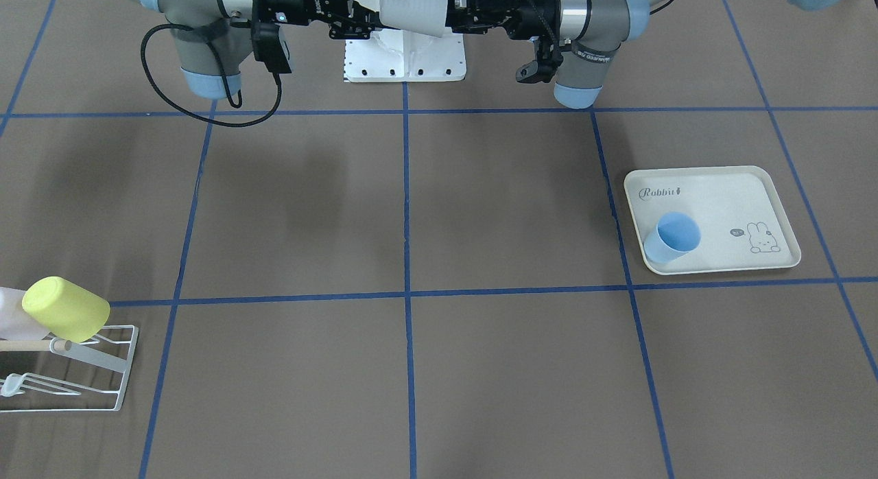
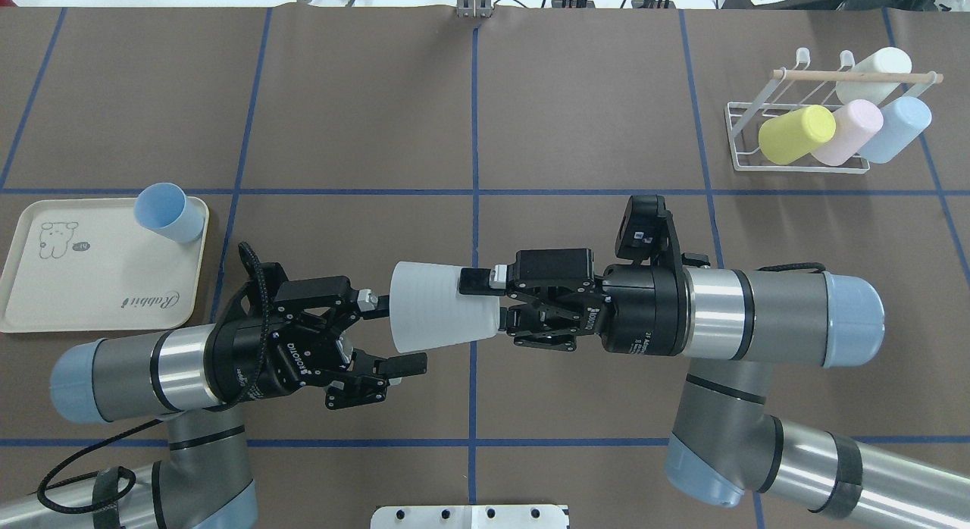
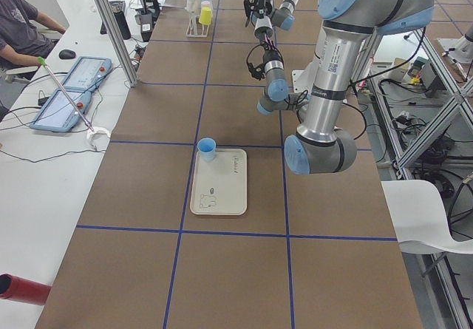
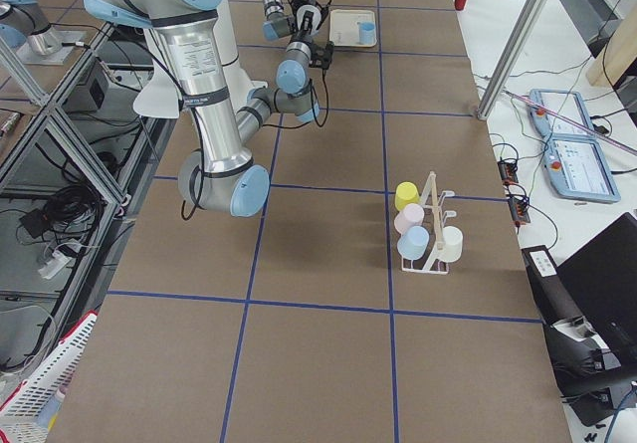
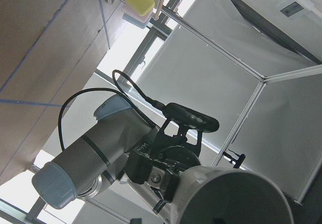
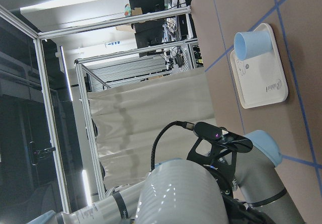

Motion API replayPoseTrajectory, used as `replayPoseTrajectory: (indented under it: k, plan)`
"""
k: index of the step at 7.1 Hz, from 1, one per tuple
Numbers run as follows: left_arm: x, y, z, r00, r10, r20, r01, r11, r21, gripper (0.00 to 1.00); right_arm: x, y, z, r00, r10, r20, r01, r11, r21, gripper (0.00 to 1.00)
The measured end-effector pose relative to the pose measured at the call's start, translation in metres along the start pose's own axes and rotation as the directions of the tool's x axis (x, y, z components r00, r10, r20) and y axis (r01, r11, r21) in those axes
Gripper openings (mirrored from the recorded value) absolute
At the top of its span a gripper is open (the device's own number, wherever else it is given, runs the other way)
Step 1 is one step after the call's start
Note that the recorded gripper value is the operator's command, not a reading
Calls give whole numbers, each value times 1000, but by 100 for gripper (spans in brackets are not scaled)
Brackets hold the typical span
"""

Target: Transfer IKEA cup to right arm and place on rack

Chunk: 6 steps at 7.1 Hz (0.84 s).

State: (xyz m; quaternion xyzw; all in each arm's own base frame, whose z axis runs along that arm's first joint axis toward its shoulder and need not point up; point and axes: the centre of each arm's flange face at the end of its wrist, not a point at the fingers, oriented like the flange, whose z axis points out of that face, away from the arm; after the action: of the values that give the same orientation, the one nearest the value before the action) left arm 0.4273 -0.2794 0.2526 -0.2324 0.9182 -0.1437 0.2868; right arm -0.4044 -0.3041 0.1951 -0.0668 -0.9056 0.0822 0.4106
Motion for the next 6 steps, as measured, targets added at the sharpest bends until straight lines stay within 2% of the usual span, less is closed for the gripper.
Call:
replayPoseTrajectory:
  k: [3, 6]
  plan:
    - [0, -2, -4, 1000, 2, 6, -2, 1000, 8, 100, -6, -4, -7, 1000, -15, 11, 15, 1000, 3, 24]
    - [10, -9, -7, 1000, 23, 1, -23, 999, 23, 100, -16, -34, -30, 997, -76, -9, 76, 995, 68, 24]
